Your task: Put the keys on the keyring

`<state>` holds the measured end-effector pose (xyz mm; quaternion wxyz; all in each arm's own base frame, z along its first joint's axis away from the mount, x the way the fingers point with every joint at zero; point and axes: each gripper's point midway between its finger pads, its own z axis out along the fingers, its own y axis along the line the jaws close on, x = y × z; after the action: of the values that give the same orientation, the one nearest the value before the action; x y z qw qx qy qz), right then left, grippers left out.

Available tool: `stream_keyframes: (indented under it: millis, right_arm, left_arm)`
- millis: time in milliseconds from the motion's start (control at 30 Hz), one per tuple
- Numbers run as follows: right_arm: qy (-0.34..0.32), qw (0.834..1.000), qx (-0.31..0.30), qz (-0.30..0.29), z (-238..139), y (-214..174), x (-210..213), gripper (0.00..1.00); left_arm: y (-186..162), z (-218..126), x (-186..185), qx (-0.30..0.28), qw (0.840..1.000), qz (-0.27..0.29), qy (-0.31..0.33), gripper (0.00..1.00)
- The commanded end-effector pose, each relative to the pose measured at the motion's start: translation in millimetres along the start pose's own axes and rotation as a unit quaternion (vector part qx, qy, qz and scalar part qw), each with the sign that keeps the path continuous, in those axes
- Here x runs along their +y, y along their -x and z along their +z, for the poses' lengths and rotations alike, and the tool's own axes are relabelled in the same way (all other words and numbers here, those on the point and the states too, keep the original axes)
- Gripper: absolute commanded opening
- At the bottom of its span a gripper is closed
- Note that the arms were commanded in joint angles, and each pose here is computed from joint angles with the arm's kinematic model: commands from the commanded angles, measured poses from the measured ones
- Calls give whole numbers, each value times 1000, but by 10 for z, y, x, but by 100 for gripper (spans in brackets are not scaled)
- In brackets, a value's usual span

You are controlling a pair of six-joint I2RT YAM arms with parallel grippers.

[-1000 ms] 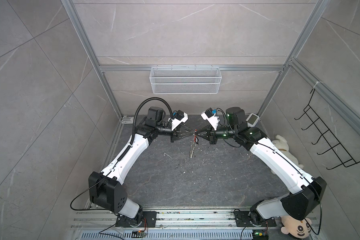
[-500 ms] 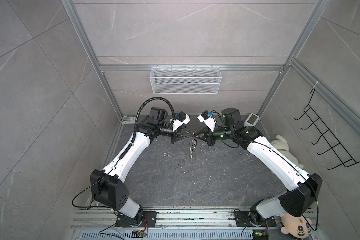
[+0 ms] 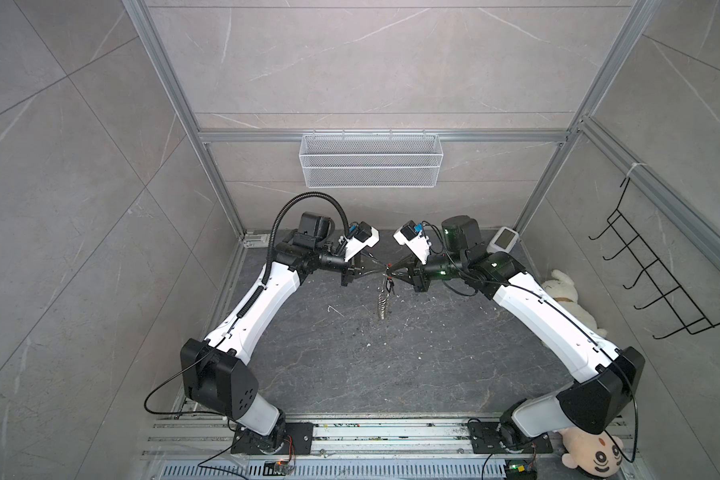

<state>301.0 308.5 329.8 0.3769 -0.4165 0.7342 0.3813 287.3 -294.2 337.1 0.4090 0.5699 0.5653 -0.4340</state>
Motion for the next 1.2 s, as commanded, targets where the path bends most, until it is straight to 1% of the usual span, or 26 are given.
stream_keyframes:
  millis: [0,200,300,333,367,400,467,533,600,700,733,800,900,1033,1133,1167]
  right_arm:
    - [-1,999,-30,-33,-109,232,105,0]
    - [-15,999,-35,-34,-120,261,65,0]
    - [-13,999,-33,-32,-108,248,62,0]
    - [-12,999,-32,-33,-111,248,67,0]
    - [-11,999,-31,-32,-107,244,68,0]
    - [-11,999,-31,-32,-106,240,66,0]
    - [-8,999,-31,-32,-109,244,82,0]
    - [-4,999,-32,-33,-112,246,96,0]
    - [-1,999,-35,-35,-122,262,113,0]
    - [2,999,-33,-33,-113,250,118,0]
    - [3,999,-32,-34,-113,248,122,0]
    - [5,999,-32,-34,-114,243,130,0]
    - [9,999,-30,-33,-103,234,135,0]
    - [9,999,-32,-29,-99,244,132,0]
    - [1,999,-44,-20,-132,285,117,0]
    - [-3,998,-53,-15,-166,306,103,3]
  left_arm:
    - [42,23,-58,-8,1000,3,-21,0]
    - [18,33,-97,-6,1000,-3,-25,0]
    - [31,34,-12,-12,1000,-1,4,0]
    - [14,25,28,-8,1000,3,19,4]
    - [-1,19,52,-5,1000,4,27,21]
    - [-11,14,49,-1,1000,8,28,30]
    - [-25,15,45,1,1000,7,26,34]
    - [-17,16,36,0,1000,5,21,33]
    - [-8,24,42,-1,1000,3,17,29]
    - [17,28,44,-4,1000,4,13,22]
    - [21,28,46,-5,1000,3,12,18]
    - [32,31,50,-6,1000,4,11,14]
    - [33,35,38,-6,1000,2,5,0]
    - [28,43,-1,-9,1000,1,-7,0]
    - [69,26,-11,-28,1000,8,-6,0]
    - [84,13,17,-39,999,8,2,0]
